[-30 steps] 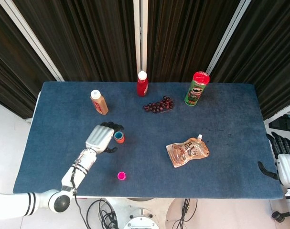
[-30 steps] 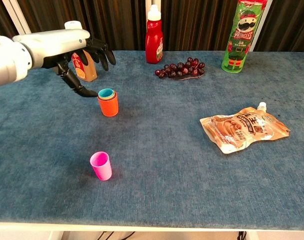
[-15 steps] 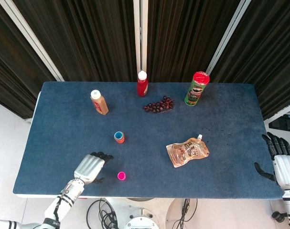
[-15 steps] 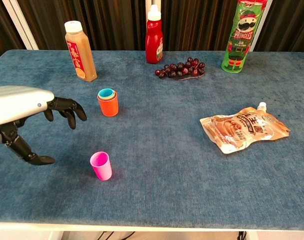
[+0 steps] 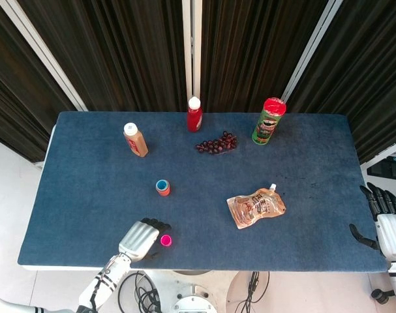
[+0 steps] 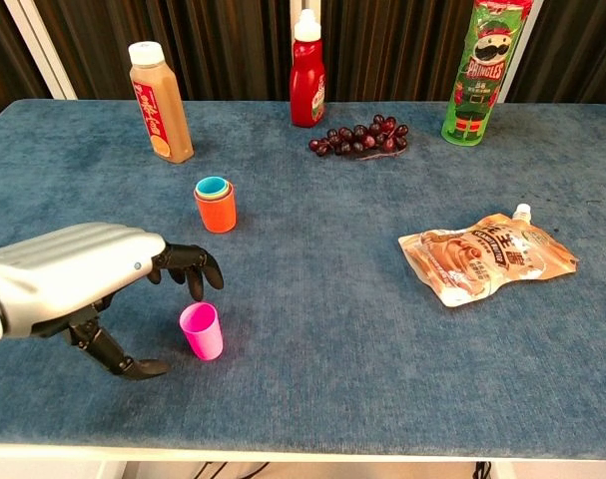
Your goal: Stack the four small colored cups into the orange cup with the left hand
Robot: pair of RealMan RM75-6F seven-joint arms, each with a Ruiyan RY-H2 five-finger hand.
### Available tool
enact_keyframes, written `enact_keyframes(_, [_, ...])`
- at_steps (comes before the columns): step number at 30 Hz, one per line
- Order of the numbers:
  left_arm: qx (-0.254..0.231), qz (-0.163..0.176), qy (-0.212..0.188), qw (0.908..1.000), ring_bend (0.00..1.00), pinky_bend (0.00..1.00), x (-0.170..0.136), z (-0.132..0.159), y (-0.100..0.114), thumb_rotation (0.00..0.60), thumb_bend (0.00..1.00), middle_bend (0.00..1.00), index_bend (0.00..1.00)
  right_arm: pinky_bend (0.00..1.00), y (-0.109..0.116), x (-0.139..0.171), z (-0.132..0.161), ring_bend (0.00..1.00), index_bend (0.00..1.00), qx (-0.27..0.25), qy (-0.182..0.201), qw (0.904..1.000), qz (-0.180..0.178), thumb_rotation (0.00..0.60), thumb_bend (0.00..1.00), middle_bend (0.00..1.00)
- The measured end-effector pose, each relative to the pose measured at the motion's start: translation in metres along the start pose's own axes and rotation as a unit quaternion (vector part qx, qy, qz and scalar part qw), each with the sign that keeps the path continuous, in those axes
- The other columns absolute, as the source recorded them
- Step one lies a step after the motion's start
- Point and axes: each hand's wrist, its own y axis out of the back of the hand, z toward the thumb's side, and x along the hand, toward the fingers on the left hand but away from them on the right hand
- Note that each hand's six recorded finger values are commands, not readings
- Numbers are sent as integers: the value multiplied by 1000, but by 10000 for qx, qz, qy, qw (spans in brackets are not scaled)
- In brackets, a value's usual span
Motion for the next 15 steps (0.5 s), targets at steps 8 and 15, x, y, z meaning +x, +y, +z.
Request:
enact_keyframes(8, [145,-42,-10,9999,339,449,7,3,-4,600,201,372,375,0,-1,1,-3,0,0,-9,-20,10000,20,600,249,0])
enact_keyframes(15, [161,19,-39,9999,410,509,10,4,-2,600,224,407,401,0,-3,0,-3,0,0,-11,-33,10000,69,600,249,0])
